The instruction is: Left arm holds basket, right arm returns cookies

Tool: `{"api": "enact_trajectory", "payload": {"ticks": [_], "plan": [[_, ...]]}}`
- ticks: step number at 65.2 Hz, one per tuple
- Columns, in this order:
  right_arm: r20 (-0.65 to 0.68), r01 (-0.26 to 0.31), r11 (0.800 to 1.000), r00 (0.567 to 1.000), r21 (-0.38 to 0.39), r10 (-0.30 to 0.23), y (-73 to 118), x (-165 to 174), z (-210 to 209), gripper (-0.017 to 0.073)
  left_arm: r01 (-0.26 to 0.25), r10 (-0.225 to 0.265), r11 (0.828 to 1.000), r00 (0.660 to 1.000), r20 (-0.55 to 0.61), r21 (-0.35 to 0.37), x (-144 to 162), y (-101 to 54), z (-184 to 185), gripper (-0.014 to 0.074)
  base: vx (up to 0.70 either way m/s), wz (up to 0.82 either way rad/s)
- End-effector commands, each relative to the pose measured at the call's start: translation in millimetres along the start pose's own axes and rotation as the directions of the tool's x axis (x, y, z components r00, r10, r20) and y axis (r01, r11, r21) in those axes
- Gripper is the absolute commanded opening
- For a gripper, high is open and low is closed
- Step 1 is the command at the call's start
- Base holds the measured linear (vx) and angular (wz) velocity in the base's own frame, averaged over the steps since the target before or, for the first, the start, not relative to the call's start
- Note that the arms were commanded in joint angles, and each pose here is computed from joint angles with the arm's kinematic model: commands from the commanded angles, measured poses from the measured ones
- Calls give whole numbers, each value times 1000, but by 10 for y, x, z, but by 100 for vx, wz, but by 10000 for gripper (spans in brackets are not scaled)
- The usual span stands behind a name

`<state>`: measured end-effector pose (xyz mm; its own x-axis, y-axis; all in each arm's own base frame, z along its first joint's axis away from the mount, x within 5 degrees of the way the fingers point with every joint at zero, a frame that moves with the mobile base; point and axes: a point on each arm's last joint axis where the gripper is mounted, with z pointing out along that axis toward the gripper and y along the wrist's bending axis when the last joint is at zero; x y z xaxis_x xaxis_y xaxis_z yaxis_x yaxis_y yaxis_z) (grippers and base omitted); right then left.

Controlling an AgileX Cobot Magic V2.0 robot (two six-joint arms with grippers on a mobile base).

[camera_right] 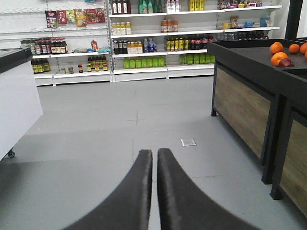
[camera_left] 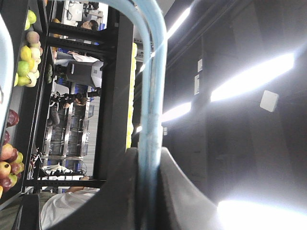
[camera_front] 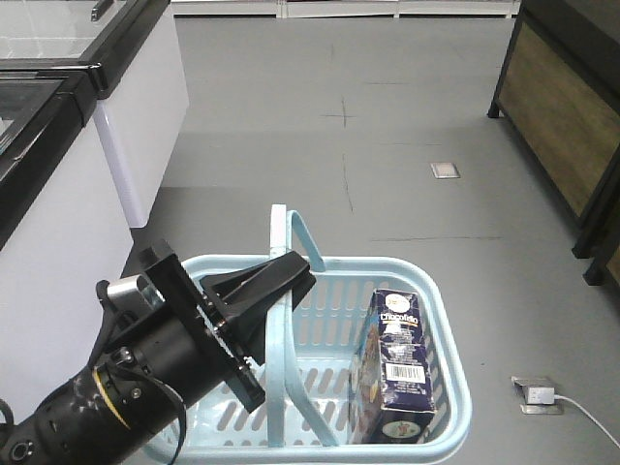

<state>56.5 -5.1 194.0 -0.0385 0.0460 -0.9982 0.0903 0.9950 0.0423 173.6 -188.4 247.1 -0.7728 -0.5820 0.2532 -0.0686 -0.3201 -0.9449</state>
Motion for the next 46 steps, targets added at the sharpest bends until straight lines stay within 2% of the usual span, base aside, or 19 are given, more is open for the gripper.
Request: {"api": "enact_trajectory", "payload": {"ticks": [1,46], "plan": [[67,7,1000,998,0,-7,-1,-11,-2,-6,19,10,945,996,-88,327,116,-398,-25,-3,0,0],[67,7,1000,998,0,-7,-1,-11,-2,-6,21,8,945,996,-89,326,116,-398,-25,-3,0,0]]}}
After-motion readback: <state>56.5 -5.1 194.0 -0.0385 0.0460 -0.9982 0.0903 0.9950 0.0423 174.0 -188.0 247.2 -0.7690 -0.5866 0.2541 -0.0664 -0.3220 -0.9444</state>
